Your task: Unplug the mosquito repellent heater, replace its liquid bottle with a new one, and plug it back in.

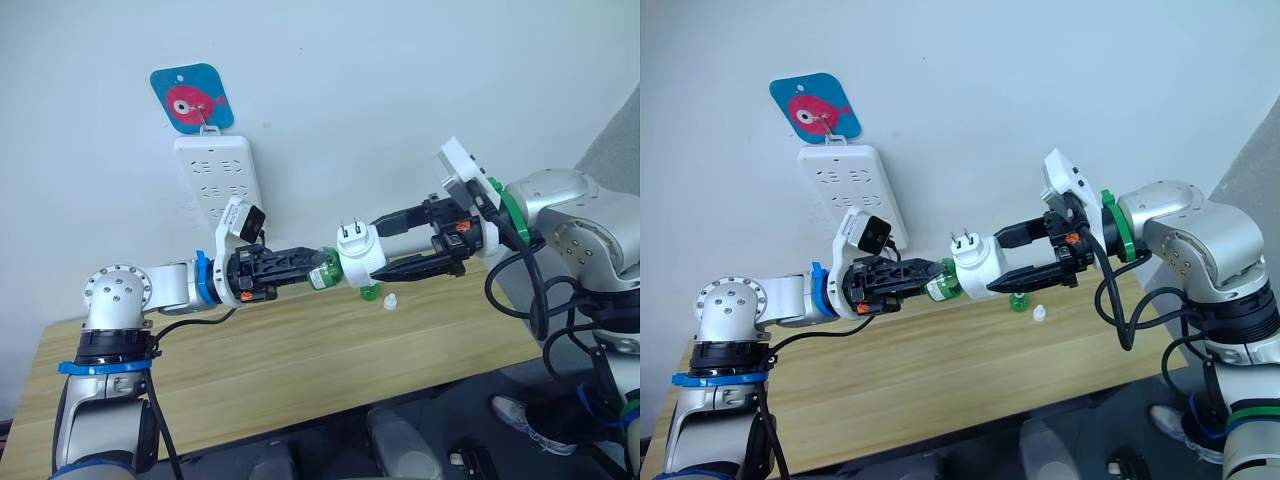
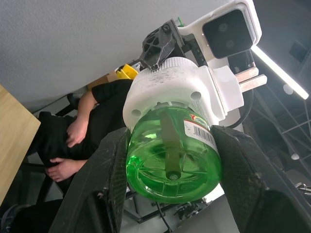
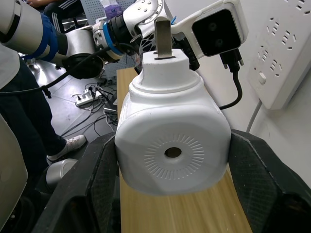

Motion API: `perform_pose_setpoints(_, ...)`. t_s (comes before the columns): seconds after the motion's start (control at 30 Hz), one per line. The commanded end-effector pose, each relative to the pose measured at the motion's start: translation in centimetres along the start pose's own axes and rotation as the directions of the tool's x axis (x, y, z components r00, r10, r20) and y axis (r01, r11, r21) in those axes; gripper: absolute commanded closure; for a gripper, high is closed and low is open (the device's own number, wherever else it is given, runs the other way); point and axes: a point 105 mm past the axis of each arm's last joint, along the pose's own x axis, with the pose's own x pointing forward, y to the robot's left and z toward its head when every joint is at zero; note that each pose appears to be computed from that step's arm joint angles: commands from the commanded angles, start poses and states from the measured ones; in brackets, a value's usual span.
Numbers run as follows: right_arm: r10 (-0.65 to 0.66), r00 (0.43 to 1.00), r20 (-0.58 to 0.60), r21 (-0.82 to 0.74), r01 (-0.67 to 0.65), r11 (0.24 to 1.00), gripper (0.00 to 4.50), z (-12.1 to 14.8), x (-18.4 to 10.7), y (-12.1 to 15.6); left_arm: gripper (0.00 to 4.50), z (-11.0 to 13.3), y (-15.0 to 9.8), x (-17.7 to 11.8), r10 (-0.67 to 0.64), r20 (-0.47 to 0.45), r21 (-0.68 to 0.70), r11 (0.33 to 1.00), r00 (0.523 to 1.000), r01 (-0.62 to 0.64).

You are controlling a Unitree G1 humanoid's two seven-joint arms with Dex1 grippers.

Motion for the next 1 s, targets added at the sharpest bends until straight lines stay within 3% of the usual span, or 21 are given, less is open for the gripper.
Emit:
perform_pose_setpoints(0.03, 0.016, 1.000, 0.022, -0.063, -0.014, 0.998, 1.55, 1.2, 0.3, 0.6, 2.20, -0.2, -1.0, 0.7, -0.032, -0.037, 0.053, 0.998, 0.999, 0.034)
perform_pose_setpoints(0.23, 0.021, 0.999, 0.026, -0.052, -0.020, 0.998, 1.55, 1.2, 0.4, 0.8, 2.20, -0.3, -1.2, 0.6, -0.042, -0.058, 0.050, 0.998, 0.997, 0.045)
perform_pose_setpoints(0.47, 0.025, 0.999, 0.026, -0.033, -0.024, 0.999, 1.55, 0.9, 0.2, 1.1, 0.07, -0.4, -1.0, 0.5, 0.003, -0.084, 0.157, 0.988, 0.996, 0.010)
perform_pose_setpoints(0.57, 0.019, 1.000, 0.015, -0.010, -0.019, 1.000, 1.55, 0.5, 0.0, 1.2, 0.00, -0.5, -0.8, 0.3, 0.051, -0.114, 0.255, 0.967, 0.992, -0.020)
perform_pose_setpoints(0.7, -0.018, 1.000, -0.016, 0.055, 0.019, 0.998, 1.55, -0.9, -0.8, 1.1, 0.00, -0.6, 0.0, -0.5, 0.182, -0.198, 0.502, 0.863, 0.963, -0.060)
perform_pose_setpoints(0.87, -0.097, 0.988, -0.120, 0.144, 0.114, 0.983, 1.55, -2.9, -1.9, 0.8, 0.00, -0.9, 1.1, -1.0, 0.344, -0.334, 0.799, 0.597, 0.878, 0.071)
perform_pose_setpoints(1.0, -0.156, 0.967, -0.200, 0.170, 0.191, 0.967, 1.55, -4.0, -2.0, 0.3, 0.00, -1.5, 1.4, 0.2, 0.342, -0.392, 0.814, 0.561, 0.854, 0.149)
